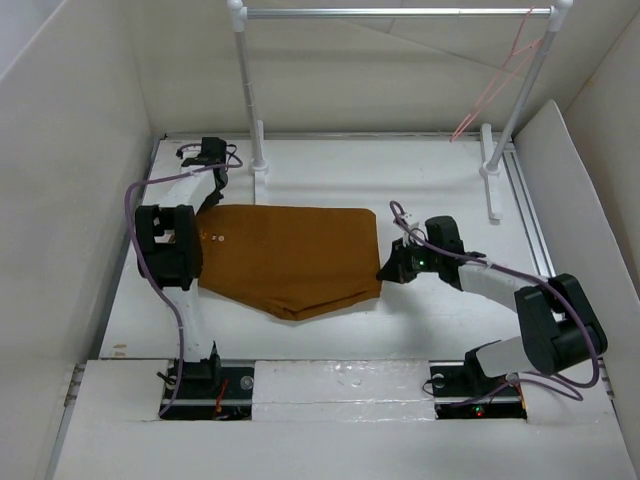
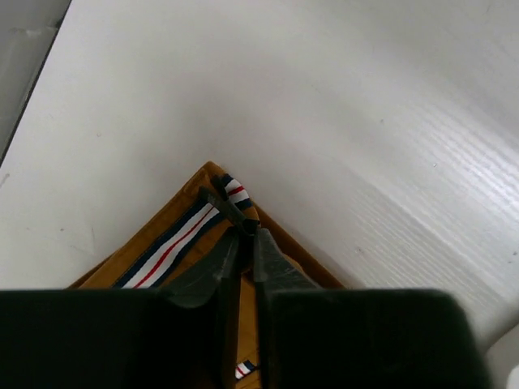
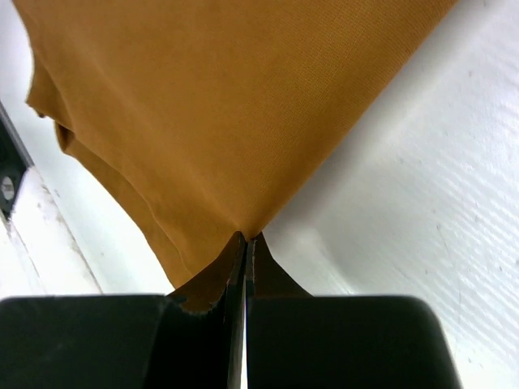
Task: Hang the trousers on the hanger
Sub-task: Fold the trousers at the center of the board, then pick up the hanger from the clothesline.
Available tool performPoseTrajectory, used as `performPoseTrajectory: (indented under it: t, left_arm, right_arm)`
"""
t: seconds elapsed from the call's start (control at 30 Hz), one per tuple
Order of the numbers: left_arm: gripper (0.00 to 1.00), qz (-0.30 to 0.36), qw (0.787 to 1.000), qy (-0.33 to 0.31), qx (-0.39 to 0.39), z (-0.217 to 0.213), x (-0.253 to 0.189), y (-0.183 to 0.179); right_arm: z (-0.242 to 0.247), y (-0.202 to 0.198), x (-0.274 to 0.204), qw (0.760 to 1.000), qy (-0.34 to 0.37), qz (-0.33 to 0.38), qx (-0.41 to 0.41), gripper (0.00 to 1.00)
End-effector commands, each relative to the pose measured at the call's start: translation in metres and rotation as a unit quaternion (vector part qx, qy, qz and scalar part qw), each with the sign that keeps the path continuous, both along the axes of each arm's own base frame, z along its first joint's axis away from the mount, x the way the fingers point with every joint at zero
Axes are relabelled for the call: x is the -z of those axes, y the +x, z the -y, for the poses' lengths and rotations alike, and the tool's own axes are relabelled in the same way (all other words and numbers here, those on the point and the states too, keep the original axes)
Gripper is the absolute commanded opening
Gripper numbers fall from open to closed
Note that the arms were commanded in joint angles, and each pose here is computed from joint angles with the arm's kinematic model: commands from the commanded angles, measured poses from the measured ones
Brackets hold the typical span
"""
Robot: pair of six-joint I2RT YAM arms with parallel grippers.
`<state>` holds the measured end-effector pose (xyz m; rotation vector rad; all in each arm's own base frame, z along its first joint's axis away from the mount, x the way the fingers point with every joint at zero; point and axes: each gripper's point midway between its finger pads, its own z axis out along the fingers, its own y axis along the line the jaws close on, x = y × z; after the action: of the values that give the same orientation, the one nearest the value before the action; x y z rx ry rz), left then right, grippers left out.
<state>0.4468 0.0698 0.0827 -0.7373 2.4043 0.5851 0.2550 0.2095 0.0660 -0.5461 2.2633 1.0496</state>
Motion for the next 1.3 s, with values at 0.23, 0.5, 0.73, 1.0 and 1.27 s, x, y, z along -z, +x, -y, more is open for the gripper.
performPoseTrajectory:
  t: [0.23, 0.5, 0.73, 1.0, 1.27]
  left_arm:
    - [0.76, 0.028, 1.000, -0.002, -0.009, -0.007, -0.026, -0.002]
    - [0.60, 0.182, 0.979, -0.043, 0.085, 0.061, -0.133, 0.006]
    - [0.00, 0.239, 0.919, -0.143, 0.277, 0.221, -0.158, -0.056]
    - [0.00, 0.255, 0.836, -0.289, 0.390, 0.345, -0.160, -0.155]
    - [0.04, 0.227, 0.840, -0.304, 0.389, 0.337, -0.139, -0.184]
  right_arm:
    - [0.039, -0.018, 0.018, 0.994, -0.098, -0.022, 0.030, 0.00]
    - [0.072, -0.022, -0.032, 0.983, -0.179, 0.038, 0.034, 0.69]
    - [0.098, 0.026, -0.210, 0.955, -0.140, 0.223, 0.134, 0.15]
    - [0.157, 0.114, -0.363, 0.894, -0.071, 0.344, 0.280, 0.26]
    - [0.201, 0.203, -0.379, 0.896, 0.063, 0.330, 0.290, 0.77]
